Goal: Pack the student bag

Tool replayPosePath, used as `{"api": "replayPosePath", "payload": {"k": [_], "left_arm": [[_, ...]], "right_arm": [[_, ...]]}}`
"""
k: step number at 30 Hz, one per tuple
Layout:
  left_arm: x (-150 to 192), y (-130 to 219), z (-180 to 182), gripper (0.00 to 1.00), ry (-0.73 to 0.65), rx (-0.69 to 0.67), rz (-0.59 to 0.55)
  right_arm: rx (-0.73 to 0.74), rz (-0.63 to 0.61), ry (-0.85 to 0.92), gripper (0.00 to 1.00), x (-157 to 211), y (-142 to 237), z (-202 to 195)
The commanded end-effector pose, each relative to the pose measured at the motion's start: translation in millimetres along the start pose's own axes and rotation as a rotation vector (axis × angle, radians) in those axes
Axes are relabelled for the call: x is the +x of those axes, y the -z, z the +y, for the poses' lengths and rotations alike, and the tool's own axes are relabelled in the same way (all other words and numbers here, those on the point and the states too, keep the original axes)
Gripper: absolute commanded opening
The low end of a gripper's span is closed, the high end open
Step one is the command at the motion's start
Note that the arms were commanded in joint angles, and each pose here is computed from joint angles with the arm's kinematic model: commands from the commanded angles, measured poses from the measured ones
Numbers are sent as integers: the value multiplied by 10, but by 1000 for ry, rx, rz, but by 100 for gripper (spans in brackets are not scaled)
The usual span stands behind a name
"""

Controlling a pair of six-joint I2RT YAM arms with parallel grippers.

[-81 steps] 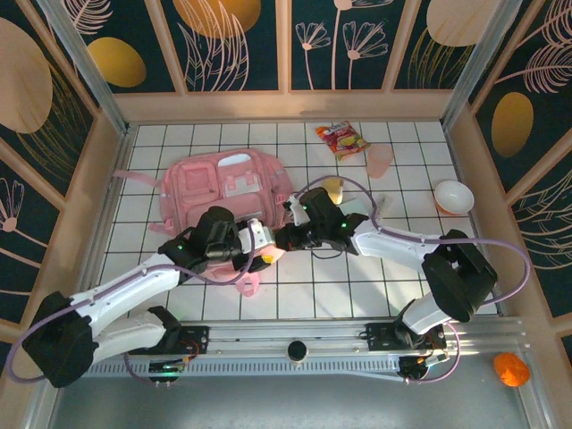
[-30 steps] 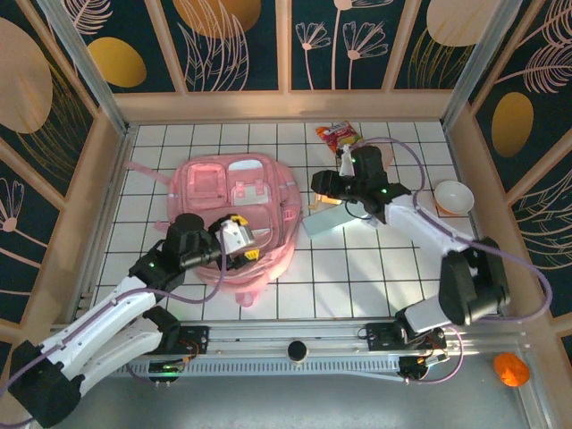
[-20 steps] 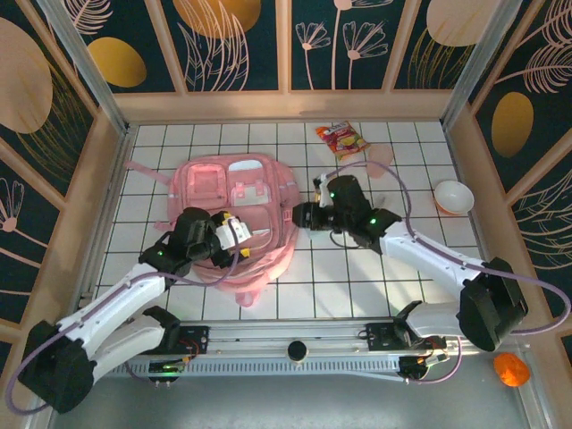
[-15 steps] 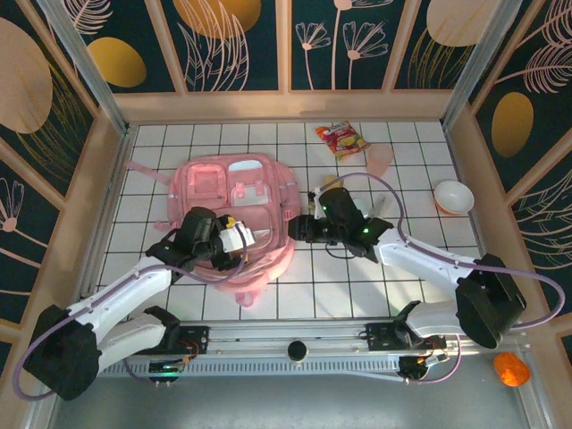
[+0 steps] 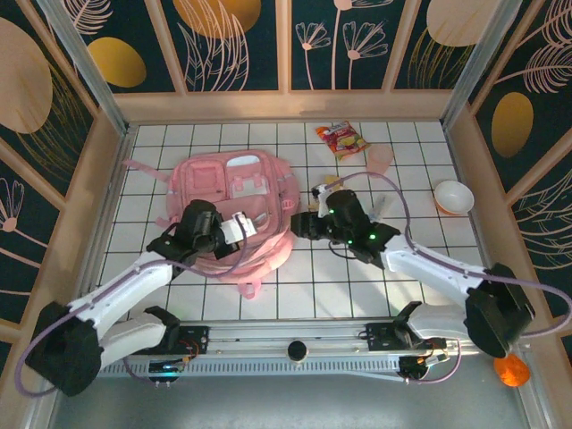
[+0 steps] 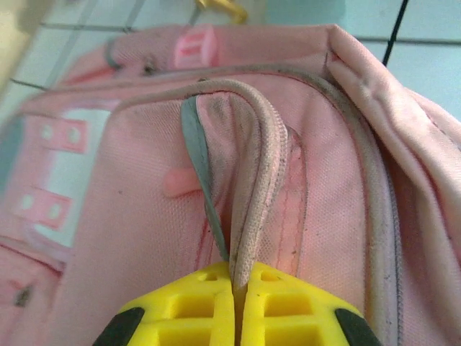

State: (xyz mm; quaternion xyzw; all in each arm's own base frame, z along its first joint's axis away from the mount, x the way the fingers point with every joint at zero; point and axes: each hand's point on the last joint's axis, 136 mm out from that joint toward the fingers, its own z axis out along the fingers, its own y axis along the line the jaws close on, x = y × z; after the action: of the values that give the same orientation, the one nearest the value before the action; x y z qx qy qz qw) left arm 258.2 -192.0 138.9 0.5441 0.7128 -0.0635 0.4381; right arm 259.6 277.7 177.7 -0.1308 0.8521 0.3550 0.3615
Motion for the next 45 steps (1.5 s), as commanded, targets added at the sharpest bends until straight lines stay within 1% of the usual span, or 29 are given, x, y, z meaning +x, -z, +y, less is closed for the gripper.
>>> {"api": "replayPosePath", "payload": {"k": [1,2,4,5,6,8,10,12,13,14,17,20,22,25,29,31,36,39,44,45], "left_arm": [[-601,388,169,0,21,-35,-223],[-658,456,187,0,27,-40,-249],[-707,530,200,0,30,-47,-276],[-732,559,216,0,26,-55,-284],[-750,581,238,0,26,-63,-288],[-799,619,292,0,22,-81,-297],[-823,633,346,0,19,-103,-297],[-827,628,414,0,26,-130,-289],[-826,620,437,0,28,-138,-283],[-822,608,455,0,32,-142,-279],[-869,610,492,0,49,-144,-292],[-954,645,581,0,63,-167,-313],[-974,639,645,0,67,-185,-305],[-985,597,740,0,79,-206,-284],[-1076,580,781,0,95,-190,-300],[-1144,604,804,0,99,-185,-317],[-1379,746,894,0,82,-190,-374],[-1407,776,911,0,52,-194,-364],[-1223,713,836,0,-16,-187,-280],[-1168,704,816,0,-31,-189,-263]], "right_arm": [[-28,-157,274,52,-346,185,-47],[-20,-173,331,53,-412,209,-124],[-46,-160,442,53,-474,222,-190],[-73,-135,503,54,-481,210,-207],[-92,-110,553,57,-500,200,-232],[-139,-17,658,59,-471,104,-256],[-160,59,709,62,-469,3,-258],[-197,120,728,70,-446,-62,-186],[-217,138,740,80,-418,-77,-115],[-226,144,761,83,-386,-84,-39],[-210,117,826,84,-263,-75,183],[-211,79,808,85,-108,-31,334],[-222,60,799,84,19,-2,448],[-256,26,824,83,209,33,729],[-335,-43,823,81,344,30,1136],[-337,-49,798,80,411,-45,1178],[-323,-11,706,77,792,-318,968],[-324,23,687,76,956,-406,952],[-307,-41,704,76,783,-300,1039],[-300,-52,710,78,741,-253,1026]]}}
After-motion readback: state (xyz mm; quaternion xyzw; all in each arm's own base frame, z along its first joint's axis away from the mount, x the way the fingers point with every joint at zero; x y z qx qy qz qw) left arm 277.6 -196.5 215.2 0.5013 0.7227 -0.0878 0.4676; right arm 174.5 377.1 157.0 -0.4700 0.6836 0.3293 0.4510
